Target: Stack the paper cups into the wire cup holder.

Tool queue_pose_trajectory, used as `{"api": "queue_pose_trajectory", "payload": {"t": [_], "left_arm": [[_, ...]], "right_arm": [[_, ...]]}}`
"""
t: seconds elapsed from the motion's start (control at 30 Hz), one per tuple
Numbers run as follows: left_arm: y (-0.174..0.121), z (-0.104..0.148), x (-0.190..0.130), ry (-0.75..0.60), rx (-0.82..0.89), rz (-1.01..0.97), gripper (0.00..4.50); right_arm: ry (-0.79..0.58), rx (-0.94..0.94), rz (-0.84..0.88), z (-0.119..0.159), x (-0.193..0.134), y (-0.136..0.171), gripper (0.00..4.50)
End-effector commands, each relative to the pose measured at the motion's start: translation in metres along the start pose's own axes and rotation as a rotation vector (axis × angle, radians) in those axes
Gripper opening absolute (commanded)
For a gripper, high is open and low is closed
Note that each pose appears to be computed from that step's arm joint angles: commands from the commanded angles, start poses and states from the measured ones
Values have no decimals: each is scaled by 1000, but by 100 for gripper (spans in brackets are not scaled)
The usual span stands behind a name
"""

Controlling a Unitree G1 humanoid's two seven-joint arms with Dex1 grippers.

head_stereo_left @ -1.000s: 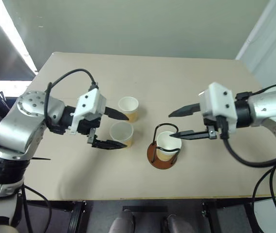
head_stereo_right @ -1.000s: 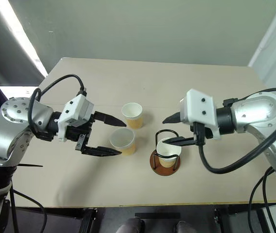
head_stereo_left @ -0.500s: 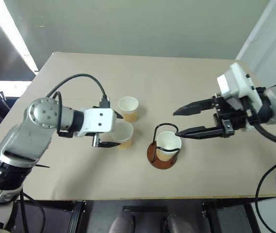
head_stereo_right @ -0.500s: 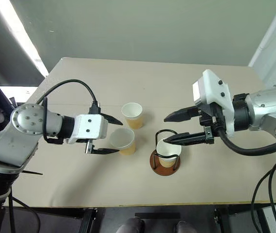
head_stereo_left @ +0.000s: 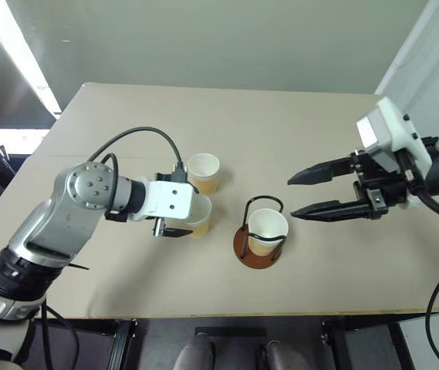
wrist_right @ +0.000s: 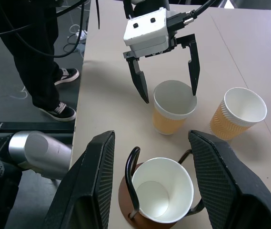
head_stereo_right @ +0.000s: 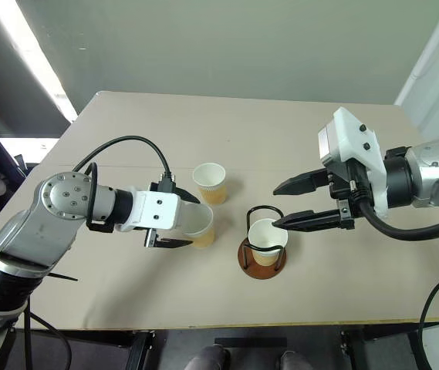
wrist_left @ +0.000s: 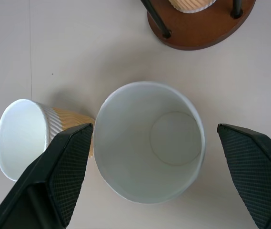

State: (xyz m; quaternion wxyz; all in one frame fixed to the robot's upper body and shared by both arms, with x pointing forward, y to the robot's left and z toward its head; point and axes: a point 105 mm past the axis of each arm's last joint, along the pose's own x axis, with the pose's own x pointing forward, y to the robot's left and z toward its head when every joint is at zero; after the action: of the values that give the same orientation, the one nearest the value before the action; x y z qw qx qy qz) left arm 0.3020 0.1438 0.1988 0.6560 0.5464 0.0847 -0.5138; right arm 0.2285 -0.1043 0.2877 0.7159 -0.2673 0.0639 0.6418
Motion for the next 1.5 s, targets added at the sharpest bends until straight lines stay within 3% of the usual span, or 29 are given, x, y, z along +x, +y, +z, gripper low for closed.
{"api": "queue_pose_trajectory", "payload": {"t": [0.03,0.5,0.6,0.93,1.2,1.5], "left_arm": [[-2,3,2,-2,34,-13,450],[-9,-10,11,32,31,-63,450],[-8,-11,13,27,32,-65,390],[-15,-6,13,-46,4,-153,11],[-12,4,0,-96,16,-204,4],[0,36,-26,-236,6,-236,4]], "right_arm": [[-15,-40,-34,9,-7,-1,243],[-20,-43,-58,9,-10,-3,243],[-20,-42,-62,9,-11,-3,247],[-24,-33,-62,9,-9,-5,247],[-29,-29,-59,9,-11,-7,247],[39,-1,-21,-7,-24,1,247]]}}
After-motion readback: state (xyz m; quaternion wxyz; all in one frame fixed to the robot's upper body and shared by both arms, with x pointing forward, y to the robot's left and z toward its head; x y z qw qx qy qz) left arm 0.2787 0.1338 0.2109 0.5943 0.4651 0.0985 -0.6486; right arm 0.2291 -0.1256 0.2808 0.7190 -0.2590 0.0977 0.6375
